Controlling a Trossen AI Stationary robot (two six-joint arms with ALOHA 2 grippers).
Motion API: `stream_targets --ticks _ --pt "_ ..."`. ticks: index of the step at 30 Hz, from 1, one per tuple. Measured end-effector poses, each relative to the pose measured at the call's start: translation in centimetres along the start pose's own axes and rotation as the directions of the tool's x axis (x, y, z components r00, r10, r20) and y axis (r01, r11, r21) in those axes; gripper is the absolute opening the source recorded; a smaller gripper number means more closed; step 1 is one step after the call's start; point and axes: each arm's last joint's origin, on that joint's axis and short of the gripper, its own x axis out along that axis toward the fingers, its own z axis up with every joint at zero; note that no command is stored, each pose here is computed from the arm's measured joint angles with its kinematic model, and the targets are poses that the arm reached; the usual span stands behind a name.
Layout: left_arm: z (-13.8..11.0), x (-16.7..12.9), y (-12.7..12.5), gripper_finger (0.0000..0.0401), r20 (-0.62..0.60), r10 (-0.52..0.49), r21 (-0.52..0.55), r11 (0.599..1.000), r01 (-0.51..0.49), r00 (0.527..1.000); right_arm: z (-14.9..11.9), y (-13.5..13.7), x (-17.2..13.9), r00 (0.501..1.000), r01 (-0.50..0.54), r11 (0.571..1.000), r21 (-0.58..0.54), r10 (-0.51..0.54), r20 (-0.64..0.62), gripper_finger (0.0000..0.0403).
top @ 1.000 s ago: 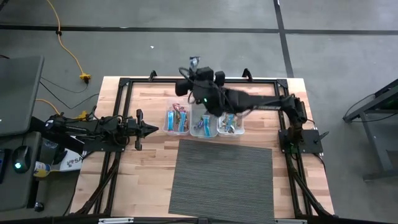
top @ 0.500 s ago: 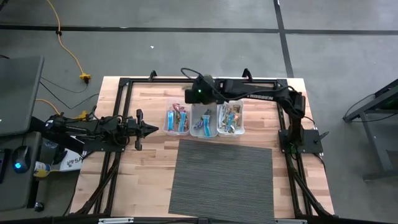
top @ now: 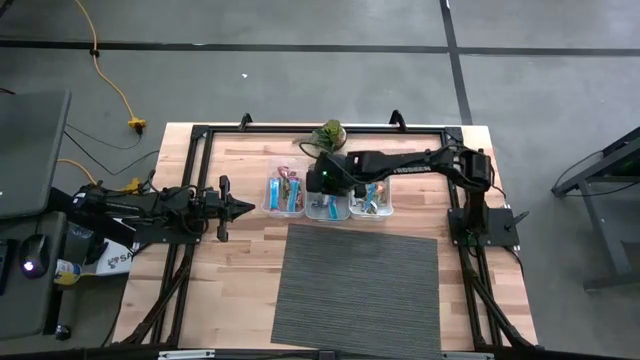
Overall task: Pick and place Granola Bars by type
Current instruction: Put the blue granola bar into the gray bin, then return to Home Position
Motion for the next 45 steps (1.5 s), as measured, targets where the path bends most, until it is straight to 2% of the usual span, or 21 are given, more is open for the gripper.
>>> stream_targets --ticks 12,24,28,32,38,45 --pt "0.0 0.0 0.0 0.0 0.0 0.0 0.0 1.0 0.0 1.0 -0.1 -0.1 0.0 1.0 0.004 0.999 -0.035 -0.005 -0.028 0.007" --pt "0.0 0.0 0.0 0.0 0.001 0.0 0.0 1.0 0.0 1.0 -0.1 -0.1 0.0 0.999 0.001 0.997 -0.076 -0.004 -0.034 0.0154" --pt "0.0 0.0 0.0 0.0 0.0 0.0 0.0 1.0 0.0 1.0 -0.1 -0.1 0.0 0.999 -0.002 0.996 -0.093 -0.002 -0.036 0.0169" --pt "0.0 0.0 0.0 0.0 0.0 0.0 0.0 1.0 0.0 1.0 0.0 0.3 -1.0 0.999 -0.027 0.991 -0.132 0.023 -0.034 0.0159" --pt "0.0 0.0 0.0 0.0 0.001 0.0 0.0 1.0 0.0 1.0 0.3 1.5 -4.2 0.995 -0.091 0.97 -0.226 0.098 0.021 0.0119" --pt "0.0 0.0 0.0 0.0 0.001 0.0 0.0 1.0 0.0 1.0 -0.8 2.3 -10.5 0.971 -0.183 0.901 -0.393 0.229 0.073 0.0061"
